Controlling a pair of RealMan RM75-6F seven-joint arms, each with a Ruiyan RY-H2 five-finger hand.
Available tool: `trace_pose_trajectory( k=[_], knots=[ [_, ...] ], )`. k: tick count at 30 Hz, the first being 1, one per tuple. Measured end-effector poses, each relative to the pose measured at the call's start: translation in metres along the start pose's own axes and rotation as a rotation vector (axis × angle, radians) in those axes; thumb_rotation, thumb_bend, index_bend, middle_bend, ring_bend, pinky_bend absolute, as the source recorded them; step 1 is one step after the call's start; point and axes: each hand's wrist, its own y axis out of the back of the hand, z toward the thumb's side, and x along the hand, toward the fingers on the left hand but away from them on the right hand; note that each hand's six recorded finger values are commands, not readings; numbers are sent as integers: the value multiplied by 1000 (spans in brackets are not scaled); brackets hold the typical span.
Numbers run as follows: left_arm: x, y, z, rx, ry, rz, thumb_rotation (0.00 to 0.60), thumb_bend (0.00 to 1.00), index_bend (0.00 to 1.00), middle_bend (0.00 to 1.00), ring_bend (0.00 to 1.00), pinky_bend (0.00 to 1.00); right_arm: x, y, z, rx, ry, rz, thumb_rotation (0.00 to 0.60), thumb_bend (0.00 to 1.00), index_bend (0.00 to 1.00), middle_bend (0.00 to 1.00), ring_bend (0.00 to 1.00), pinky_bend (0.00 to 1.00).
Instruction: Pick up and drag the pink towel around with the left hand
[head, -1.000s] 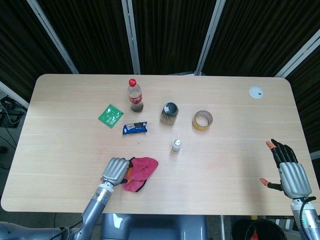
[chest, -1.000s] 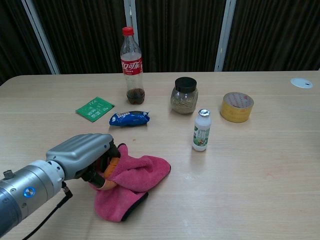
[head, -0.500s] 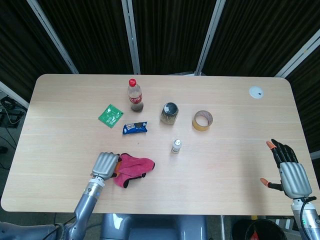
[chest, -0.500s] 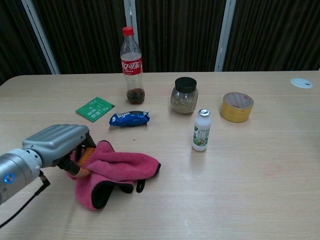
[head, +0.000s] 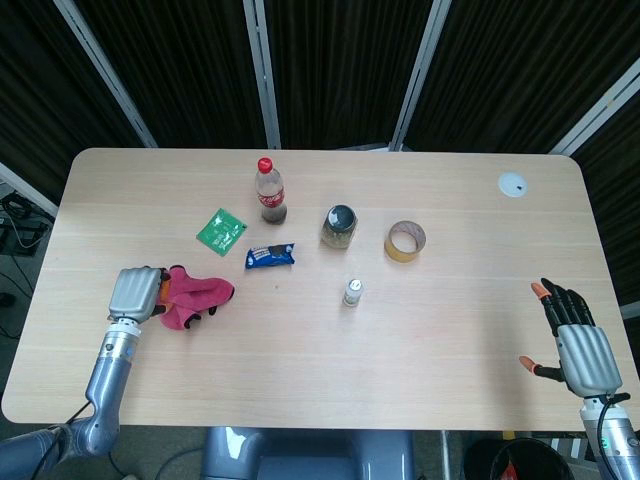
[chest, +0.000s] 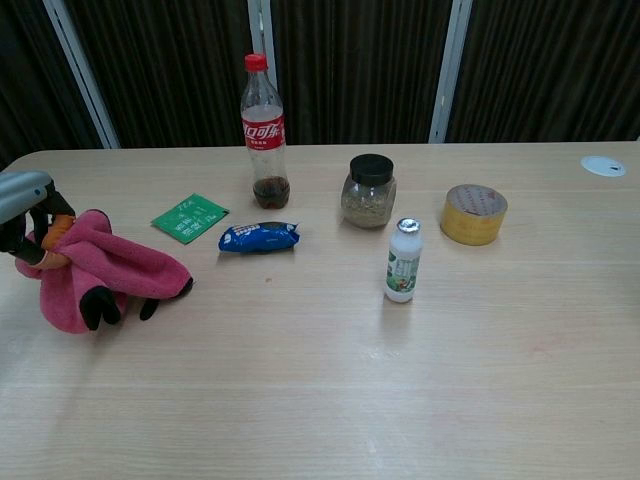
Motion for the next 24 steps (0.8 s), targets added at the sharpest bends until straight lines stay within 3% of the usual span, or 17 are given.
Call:
trace_pose_trajectory(
  k=[5,10,11,16,20,24],
  knots=[
    [8,19,-5,0,7,43,600,507,751,541,465,530,0,0,0,-1,-2,2,600,0,0,0,0,0],
    [10,18,-5,19,1,39,600,498,676,464,403,503,0,0,0,0,-2,2,600,0,0,0,0,0],
    [10,17,-4,24,-3,35,600,489,640,411,356,472,0,0,-1,0,-2,2,600,0,0,0,0,0],
    [8,12,-4,71,-20,3,600,358,369,42,24,102,0,0,0,-1,-1,2,600,0,0,0,0,0],
    [6,14,-3,116,-33,-2,600,230,142,0,0,0,0,0,0,-1,0,2,600,0,0,0,0,0],
    [4,16,-5,112,-31,-7,600,175,80,0,0,0,0,0,-1,-2,-1,1,600,0,0,0,0,0]
  ],
)
